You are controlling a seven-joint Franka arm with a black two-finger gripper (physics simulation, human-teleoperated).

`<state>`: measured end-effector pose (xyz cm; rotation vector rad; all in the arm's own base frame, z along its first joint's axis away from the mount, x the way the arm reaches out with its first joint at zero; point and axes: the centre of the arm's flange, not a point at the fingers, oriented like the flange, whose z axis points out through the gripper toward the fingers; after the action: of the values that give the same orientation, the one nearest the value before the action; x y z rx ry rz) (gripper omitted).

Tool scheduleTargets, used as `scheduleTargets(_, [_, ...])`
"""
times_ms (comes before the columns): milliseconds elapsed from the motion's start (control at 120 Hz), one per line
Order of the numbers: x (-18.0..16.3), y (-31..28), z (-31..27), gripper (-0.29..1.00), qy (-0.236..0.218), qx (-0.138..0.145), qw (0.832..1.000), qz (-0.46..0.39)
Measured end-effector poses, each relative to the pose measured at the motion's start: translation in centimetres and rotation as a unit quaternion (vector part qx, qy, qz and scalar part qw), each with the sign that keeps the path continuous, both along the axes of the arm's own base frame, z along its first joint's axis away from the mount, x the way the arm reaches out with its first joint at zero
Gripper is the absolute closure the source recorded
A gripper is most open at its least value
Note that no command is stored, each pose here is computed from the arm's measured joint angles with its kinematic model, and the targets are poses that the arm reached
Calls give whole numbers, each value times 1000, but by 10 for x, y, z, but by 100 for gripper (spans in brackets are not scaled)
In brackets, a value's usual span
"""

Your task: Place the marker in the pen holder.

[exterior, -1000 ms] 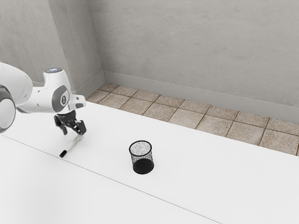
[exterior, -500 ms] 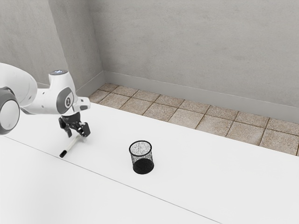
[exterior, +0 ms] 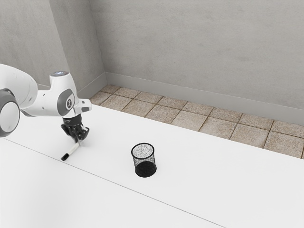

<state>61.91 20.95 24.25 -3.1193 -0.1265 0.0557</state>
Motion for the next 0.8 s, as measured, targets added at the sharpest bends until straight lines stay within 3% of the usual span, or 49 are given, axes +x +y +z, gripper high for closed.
scheduleTargets(283, [1, 1, 11, 76, -4, 8, 1000, 12])
scheduleTargets(400, [6, -9, 50, 78, -26, 12, 1000, 9])
scheduleTargets(575, [22, -105, 142, 79, -72, 11, 996, -59])
scheduleTargets(700, [23, -194, 173, 79, -81, 4, 989, -121])
scheduleTargets(800, [19, -229, 183, 79, -82, 0, 987, -142])
